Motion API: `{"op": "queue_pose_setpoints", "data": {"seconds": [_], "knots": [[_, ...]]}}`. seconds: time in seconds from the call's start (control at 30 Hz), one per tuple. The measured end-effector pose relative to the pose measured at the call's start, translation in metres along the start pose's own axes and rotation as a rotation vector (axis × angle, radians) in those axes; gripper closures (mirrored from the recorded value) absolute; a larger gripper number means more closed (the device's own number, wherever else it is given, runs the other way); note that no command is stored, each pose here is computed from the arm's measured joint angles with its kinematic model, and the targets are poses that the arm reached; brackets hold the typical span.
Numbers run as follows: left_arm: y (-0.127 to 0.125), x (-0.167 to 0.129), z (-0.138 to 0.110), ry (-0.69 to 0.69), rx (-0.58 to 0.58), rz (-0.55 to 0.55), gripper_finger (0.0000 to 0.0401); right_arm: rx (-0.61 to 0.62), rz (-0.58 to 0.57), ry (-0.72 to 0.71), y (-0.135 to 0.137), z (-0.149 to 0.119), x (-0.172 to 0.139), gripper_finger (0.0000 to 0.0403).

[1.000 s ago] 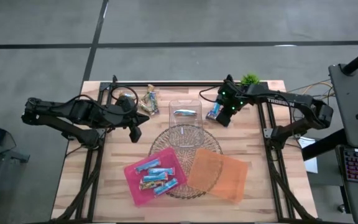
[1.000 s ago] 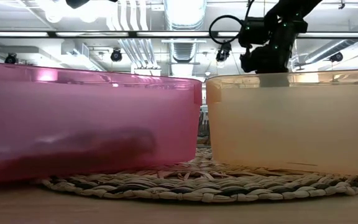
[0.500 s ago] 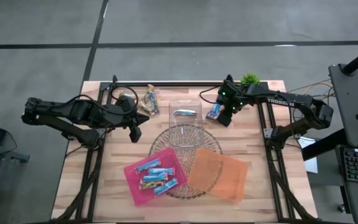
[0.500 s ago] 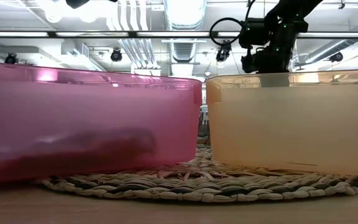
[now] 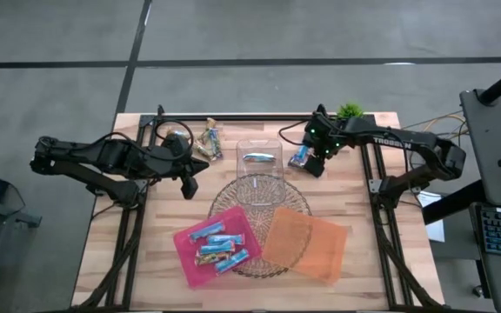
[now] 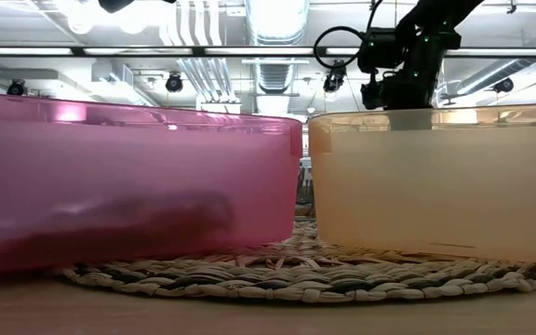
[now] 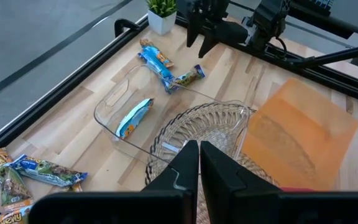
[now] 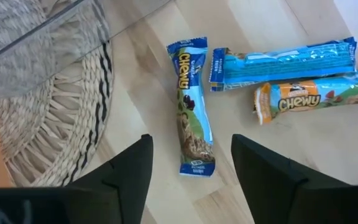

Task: Pick and place Granola Bars by type
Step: Put the blue granola bar into the orange bin

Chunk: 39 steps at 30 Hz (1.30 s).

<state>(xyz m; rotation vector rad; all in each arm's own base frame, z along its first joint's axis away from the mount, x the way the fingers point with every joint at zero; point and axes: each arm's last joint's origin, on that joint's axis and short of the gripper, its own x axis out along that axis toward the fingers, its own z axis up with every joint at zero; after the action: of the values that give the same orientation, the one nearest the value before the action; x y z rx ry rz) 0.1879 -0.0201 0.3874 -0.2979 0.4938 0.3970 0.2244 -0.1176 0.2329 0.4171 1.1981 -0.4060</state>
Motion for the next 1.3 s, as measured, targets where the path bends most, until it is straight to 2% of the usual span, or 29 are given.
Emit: {"op": "queue_pose_setpoints", "data": {"seconds": [0.7,1.3], "knots": [[0.0,0.0,0.0,0.0,0.0,0.0,0.0401,-0.144,0.014,0.217,-0.004,0.005,0.06,0.0193],[0.0,0.0,0.0,0.001,0.0,0.001,0.0401,-0.159,0.032,0.267,-0.005,0.008,0.089,0.0193]]}}
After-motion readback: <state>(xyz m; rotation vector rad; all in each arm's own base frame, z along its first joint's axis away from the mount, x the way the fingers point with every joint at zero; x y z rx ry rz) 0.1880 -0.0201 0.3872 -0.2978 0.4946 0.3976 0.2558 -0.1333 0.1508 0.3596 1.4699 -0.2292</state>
